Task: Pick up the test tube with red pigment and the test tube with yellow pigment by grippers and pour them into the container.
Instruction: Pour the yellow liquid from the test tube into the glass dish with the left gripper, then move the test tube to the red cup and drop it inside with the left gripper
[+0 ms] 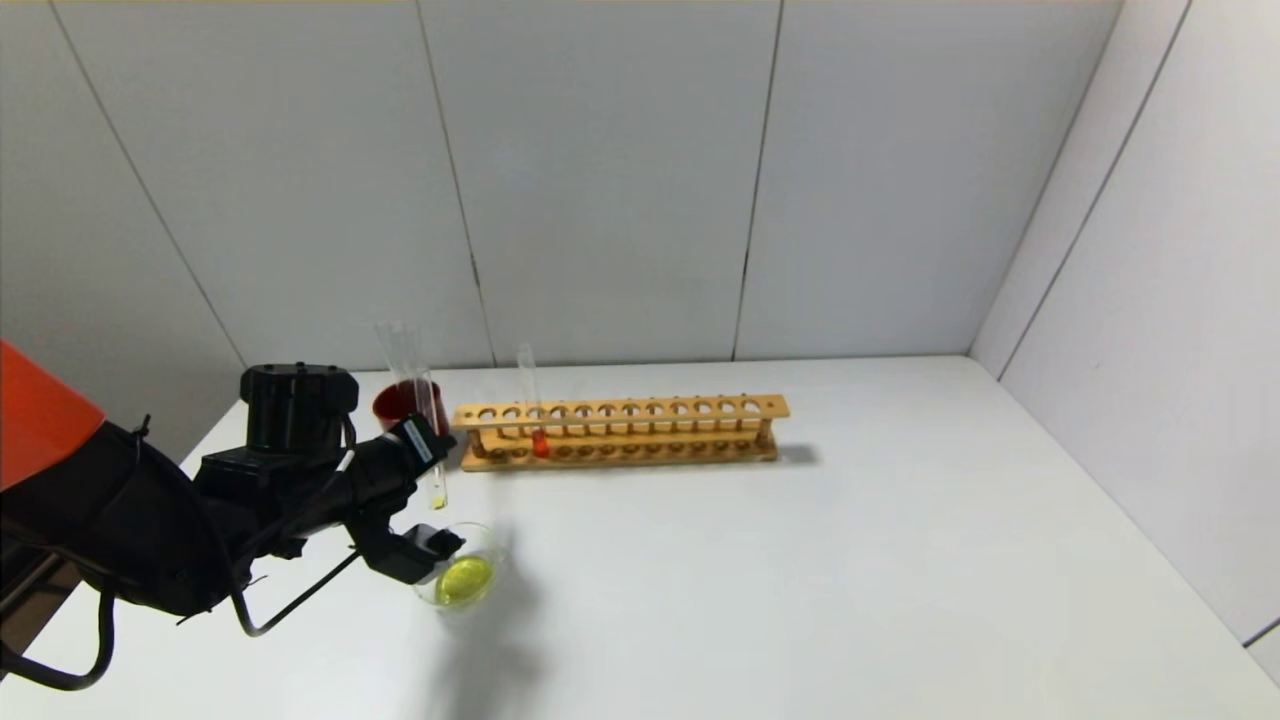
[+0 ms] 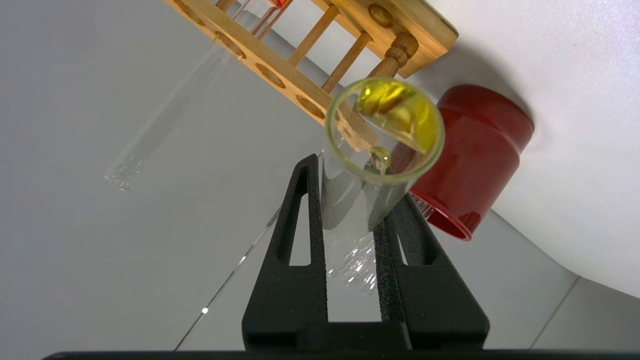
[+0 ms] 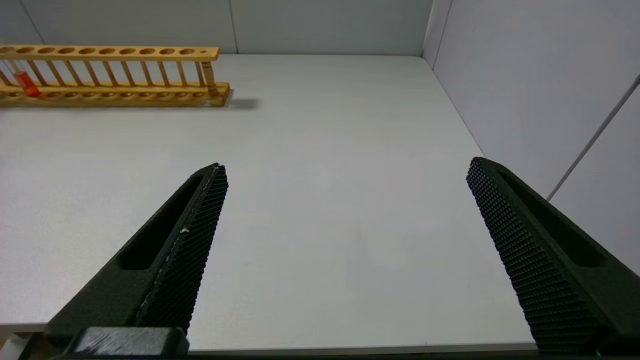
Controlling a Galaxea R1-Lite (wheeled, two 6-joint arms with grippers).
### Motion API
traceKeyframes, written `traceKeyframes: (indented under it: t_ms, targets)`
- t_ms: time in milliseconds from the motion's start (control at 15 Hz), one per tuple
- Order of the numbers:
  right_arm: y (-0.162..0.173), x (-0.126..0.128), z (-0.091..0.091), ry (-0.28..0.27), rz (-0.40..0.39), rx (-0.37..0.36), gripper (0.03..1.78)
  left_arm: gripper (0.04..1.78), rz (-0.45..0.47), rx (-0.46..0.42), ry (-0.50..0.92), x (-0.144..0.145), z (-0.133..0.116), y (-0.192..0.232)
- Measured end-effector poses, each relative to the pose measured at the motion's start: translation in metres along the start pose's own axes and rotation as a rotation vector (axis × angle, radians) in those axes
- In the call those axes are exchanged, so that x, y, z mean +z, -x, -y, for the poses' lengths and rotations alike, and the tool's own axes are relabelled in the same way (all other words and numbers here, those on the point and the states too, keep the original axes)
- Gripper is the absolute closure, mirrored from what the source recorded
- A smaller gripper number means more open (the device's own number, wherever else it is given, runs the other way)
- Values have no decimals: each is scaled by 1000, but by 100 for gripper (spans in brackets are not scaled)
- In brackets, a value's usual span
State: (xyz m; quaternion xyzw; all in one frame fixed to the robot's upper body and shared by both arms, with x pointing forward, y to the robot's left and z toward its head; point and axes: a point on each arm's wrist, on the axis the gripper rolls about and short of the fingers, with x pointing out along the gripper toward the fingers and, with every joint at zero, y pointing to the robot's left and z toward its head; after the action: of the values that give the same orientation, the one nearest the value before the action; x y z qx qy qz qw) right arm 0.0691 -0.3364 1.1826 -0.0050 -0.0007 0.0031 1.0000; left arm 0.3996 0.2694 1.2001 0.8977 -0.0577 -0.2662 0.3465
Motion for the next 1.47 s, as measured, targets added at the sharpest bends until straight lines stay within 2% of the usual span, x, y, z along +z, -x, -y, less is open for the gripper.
traceKeyframes:
  t_ms: [533, 733, 1000, 1200, 1333, 1467]
  targets:
    - [0, 0, 0, 0, 0, 0, 6, 150, -21, 15, 22, -4, -4, 4]
    - [0, 0, 0, 0, 0, 0, 6, 150, -65, 28, 174, -12, -9, 11]
    - [0, 0, 0, 0, 0, 1, 6, 150, -207, 68, 540, -36, -28, 24]
    - [0, 0, 0, 0, 0, 0, 6, 150, -347, 169, 873, -75, -62, 33]
    - [0, 0, 0, 0, 0, 1, 6, 150, -387, 254, 1108, -107, -89, 44]
    - [0, 0, 0, 0, 0, 1, 6, 150, -373, 283, 1368, -135, -108, 59]
